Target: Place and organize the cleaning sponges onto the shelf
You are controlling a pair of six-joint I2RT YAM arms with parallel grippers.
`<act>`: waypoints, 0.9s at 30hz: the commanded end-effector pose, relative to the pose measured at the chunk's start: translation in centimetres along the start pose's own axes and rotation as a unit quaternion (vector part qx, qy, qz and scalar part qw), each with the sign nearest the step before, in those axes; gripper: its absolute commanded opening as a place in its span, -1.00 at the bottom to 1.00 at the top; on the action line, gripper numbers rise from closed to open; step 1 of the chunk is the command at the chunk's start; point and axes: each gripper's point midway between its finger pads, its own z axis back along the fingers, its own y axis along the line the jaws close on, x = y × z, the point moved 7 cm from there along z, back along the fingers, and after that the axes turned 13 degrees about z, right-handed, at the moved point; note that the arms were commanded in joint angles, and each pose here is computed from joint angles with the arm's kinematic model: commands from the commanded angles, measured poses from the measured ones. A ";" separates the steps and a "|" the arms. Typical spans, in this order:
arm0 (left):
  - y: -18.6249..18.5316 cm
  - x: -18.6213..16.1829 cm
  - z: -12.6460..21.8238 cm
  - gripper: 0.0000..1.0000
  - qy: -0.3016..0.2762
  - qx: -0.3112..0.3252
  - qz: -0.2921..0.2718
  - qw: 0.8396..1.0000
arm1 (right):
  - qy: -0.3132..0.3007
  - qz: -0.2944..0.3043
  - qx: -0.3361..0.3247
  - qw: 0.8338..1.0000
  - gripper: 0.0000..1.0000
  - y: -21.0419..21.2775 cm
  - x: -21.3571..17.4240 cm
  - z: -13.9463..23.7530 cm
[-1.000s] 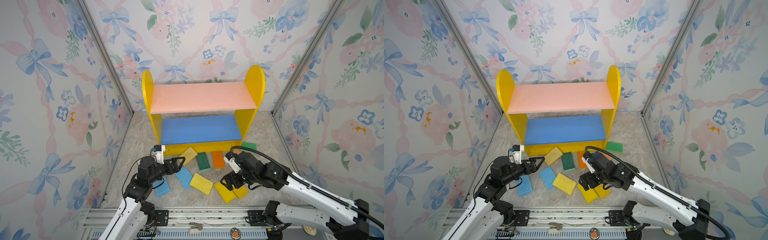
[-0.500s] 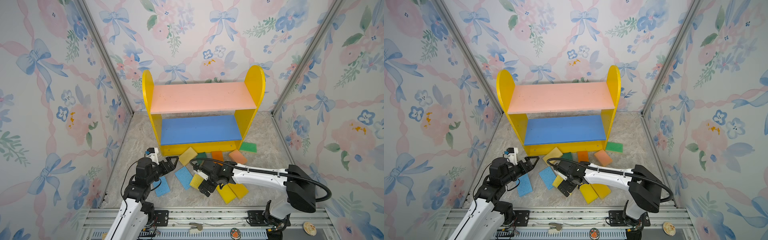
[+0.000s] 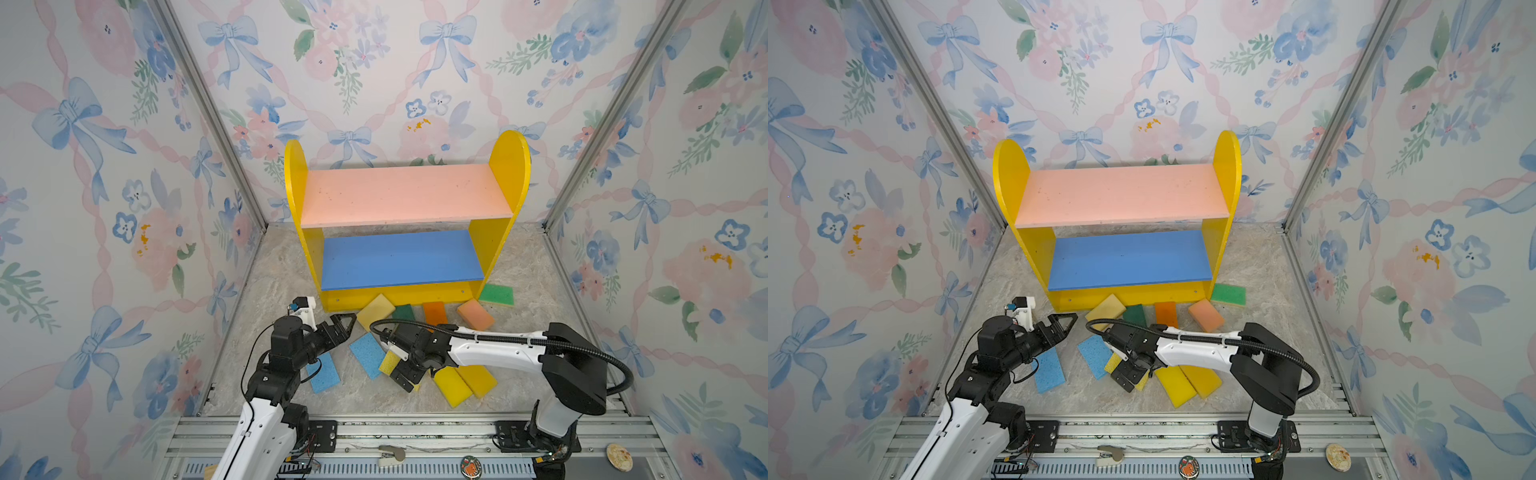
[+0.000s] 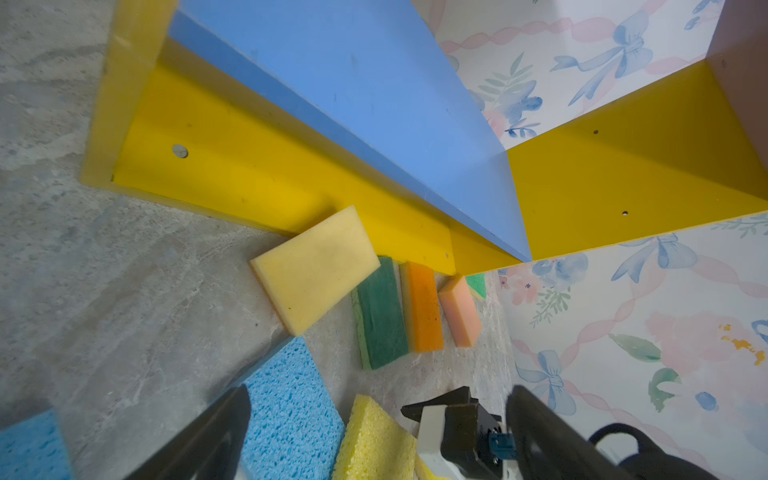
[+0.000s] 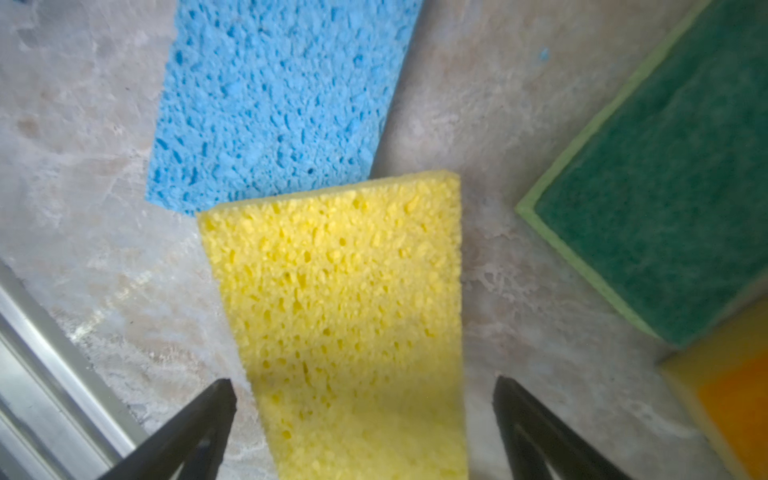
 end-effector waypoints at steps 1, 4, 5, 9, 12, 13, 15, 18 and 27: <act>0.4 -0.3 0.0 0.96 0.007 0.003 0.005 1.000 | 0.014 0.014 -0.012 1.000 0.97 0.2 -0.4 -1.2; 0.4 -0.3 0.0 0.96 0.009 0.003 0.005 1.000 | 0.015 0.017 -0.016 1.000 0.93 0.2 -0.5 -1.6; 0.4 -0.3 0.0 0.96 0.008 0.003 0.005 1.000 | 0.014 0.017 -0.019 1.000 0.91 0.2 -0.5 -1.7; 0.4 -0.3 0.0 0.96 0.010 0.002 0.005 1.000 | 0.008 0.014 -0.022 1.000 0.76 0.2 -0.8 -1.8; 0.4 -0.4 0.0 0.96 0.011 0.000 0.004 1.000 | -0.004 0.012 -0.015 1.000 0.56 0.4 -1.0 -1.7; 0.4 -0.4 0.0 0.96 0.012 0.000 0.005 1.000 | -0.009 0.012 -0.016 1.000 0.50 0.4 -1.0 -1.5; 0.3 -0.4 0.1 0.96 0.013 -0.002 0.004 1.000 | -0.021 0.010 -0.019 1.000 0.30 0.3 -1.1 -1.2; 0.2 -0.5 0.1 0.96 0.018 -0.006 0.001 1.000 | -0.037 0.005 -0.032 0.999 0.25 0.1 -1.2 -0.2; -2.5 -1.2 -0.2 0.96 0.044 -0.026 -0.029 0.998 | -0.103 -0.065 -0.037 0.992 0.28 -2.9 -1.2 5.0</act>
